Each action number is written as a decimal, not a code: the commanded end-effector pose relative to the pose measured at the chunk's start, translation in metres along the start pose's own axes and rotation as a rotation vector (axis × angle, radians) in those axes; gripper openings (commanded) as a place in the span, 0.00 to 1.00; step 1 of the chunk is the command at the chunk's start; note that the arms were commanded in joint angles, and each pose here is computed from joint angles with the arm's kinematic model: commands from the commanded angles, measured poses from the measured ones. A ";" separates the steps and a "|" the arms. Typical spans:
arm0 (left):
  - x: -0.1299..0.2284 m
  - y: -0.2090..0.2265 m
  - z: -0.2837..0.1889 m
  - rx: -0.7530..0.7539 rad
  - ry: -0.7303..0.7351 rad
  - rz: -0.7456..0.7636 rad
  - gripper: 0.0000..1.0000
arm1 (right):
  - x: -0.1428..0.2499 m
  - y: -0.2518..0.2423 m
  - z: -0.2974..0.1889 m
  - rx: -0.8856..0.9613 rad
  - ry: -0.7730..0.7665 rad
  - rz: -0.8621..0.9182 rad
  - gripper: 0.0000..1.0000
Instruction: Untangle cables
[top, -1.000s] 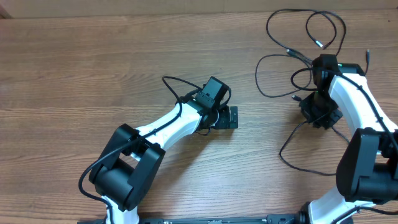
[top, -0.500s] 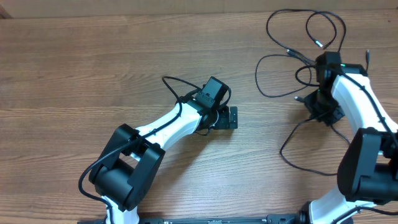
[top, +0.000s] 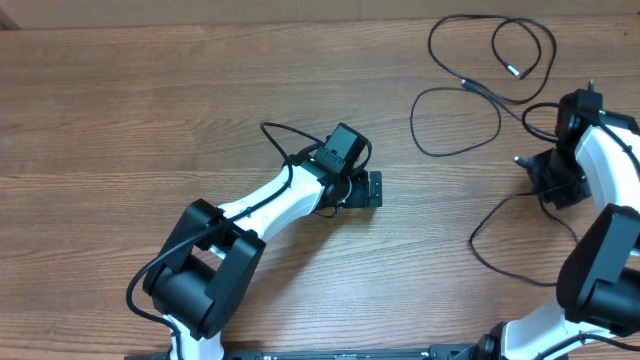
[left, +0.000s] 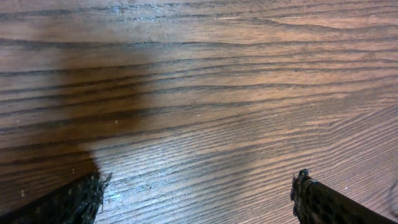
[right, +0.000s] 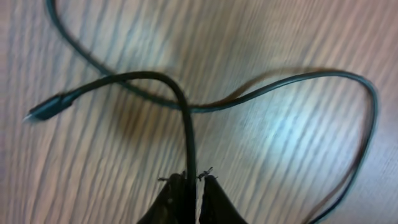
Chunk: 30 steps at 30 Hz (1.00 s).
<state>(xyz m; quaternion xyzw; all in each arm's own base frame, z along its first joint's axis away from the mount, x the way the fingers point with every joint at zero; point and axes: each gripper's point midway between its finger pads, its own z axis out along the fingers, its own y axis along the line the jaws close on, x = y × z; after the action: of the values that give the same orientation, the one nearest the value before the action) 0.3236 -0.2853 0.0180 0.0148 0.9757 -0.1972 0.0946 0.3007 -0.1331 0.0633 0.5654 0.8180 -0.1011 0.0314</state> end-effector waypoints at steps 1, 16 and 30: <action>0.006 0.011 0.006 -0.031 0.027 -0.013 1.00 | 0.012 0.012 0.000 -0.051 0.039 -0.080 0.07; 0.006 0.011 0.006 -0.031 0.027 -0.013 1.00 | 0.030 0.024 -0.005 -0.119 0.119 -0.166 0.65; 0.005 0.011 0.006 -0.028 0.022 -0.012 0.99 | 0.067 0.042 -0.059 -0.322 0.341 -0.440 0.92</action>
<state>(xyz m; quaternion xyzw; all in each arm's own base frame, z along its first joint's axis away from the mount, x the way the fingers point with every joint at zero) 0.3234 -0.2850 0.0180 0.0145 0.9759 -0.1967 0.0939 0.3068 -0.0567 0.0897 0.4086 0.9075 0.0800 -0.0563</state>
